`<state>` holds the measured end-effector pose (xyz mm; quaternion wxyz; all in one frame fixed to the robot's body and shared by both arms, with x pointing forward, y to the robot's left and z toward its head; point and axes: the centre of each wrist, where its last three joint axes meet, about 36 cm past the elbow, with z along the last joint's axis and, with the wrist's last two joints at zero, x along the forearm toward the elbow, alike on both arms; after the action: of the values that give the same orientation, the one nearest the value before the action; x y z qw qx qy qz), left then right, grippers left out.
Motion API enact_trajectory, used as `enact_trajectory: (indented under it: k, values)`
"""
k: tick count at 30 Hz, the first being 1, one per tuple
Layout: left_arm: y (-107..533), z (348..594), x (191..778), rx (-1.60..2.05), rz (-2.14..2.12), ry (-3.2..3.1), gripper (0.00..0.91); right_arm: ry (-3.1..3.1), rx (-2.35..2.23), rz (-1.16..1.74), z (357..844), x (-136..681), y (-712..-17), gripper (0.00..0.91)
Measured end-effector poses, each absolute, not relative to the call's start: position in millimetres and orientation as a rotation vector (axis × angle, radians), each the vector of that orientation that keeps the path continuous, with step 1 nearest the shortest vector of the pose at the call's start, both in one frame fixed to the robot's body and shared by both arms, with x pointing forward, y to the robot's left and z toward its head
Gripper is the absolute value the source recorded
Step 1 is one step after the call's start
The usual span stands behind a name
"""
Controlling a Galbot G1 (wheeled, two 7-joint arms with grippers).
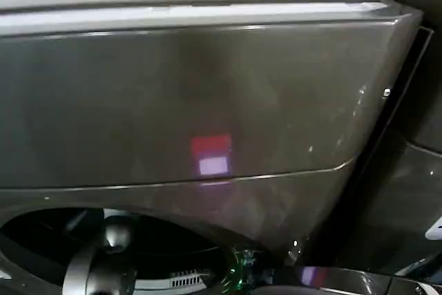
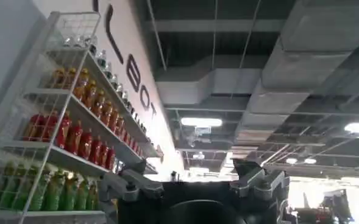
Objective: Grasp the clothes from the dryer.
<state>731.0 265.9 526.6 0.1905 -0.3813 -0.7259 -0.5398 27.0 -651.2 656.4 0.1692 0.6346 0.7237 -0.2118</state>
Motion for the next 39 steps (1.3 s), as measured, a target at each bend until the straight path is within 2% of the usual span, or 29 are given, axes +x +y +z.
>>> enact_trajectory:
  k: [12,39]
  values:
    - [281,506,734,-1.184,-1.451,-1.966,0.907,2.057,1.789,-0.605,654,30,-648,0.907]
    - [306,449,738,-1.176,-1.365,-2.079,0.907,2.073,1.753,-0.604,644,40,-641,0.907]
